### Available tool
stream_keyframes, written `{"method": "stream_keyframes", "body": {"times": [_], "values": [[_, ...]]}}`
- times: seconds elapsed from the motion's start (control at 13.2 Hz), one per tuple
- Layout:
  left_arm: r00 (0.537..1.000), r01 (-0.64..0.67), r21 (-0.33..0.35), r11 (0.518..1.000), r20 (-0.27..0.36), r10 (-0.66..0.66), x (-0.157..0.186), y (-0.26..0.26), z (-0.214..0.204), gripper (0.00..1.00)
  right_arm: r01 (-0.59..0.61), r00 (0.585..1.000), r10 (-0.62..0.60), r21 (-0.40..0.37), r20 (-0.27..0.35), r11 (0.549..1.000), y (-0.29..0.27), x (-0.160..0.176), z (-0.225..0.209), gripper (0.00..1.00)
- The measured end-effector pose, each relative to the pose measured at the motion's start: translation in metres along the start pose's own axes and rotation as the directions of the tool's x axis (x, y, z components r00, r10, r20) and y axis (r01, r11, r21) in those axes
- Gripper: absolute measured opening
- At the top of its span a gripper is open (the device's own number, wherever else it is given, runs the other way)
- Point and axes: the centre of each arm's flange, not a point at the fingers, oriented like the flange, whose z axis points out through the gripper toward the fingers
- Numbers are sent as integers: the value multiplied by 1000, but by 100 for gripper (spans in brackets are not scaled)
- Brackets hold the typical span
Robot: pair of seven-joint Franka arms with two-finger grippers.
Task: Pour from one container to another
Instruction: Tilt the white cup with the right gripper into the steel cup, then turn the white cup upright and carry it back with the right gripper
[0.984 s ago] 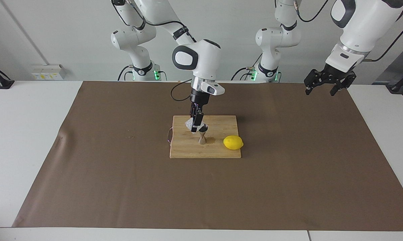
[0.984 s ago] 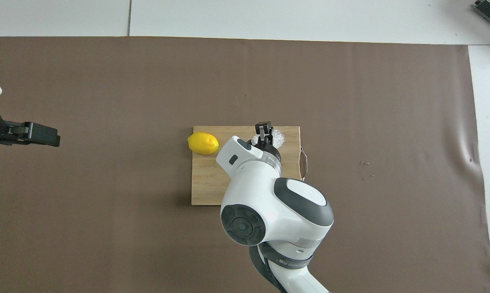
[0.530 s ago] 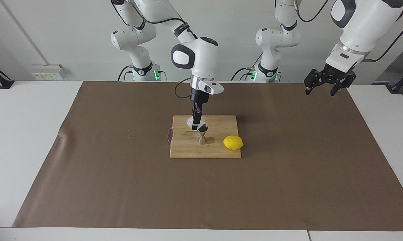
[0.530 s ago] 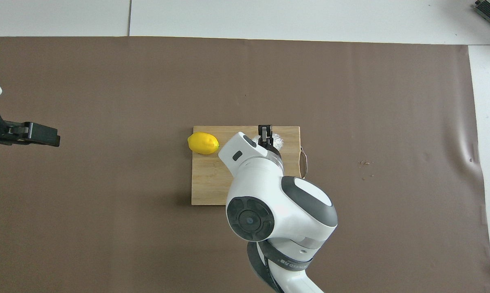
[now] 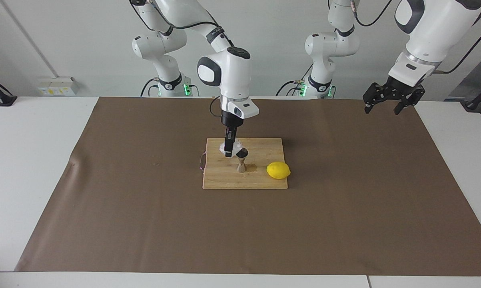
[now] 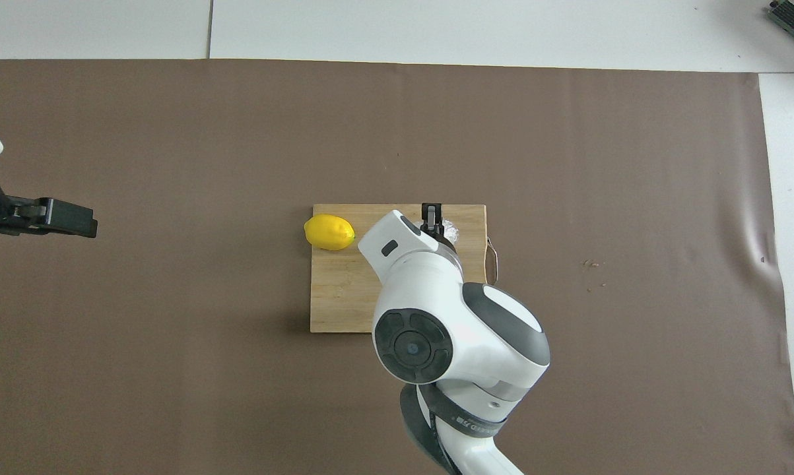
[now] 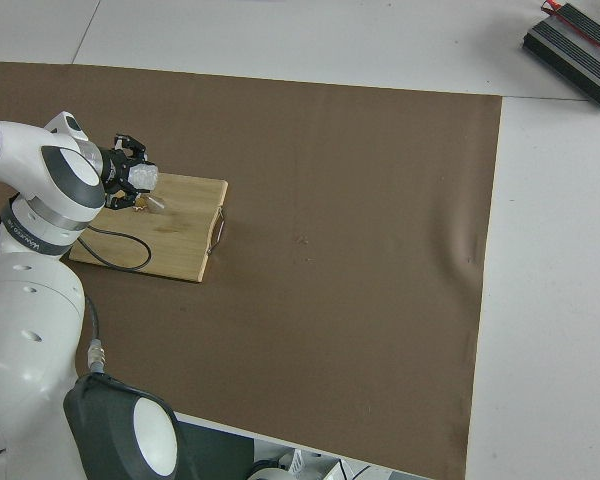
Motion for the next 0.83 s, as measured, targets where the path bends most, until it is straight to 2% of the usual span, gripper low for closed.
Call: {"method": "stream_keyframes", "body": {"times": [0.15,0.53,0.83], "values": [[1000,0,0,1000,0,0,0,0,0,100,0,999,1,39,-32,999,10,-13,2,51],[1000,0,0,1000,0,0,0,0,0,100,6,995,1,74,-95,997,30,-38,-8,51],[1000,0,0,1000,0,0,0,0,0,100,14,982,14,147,-190,989,57,-89,7,51]]}}
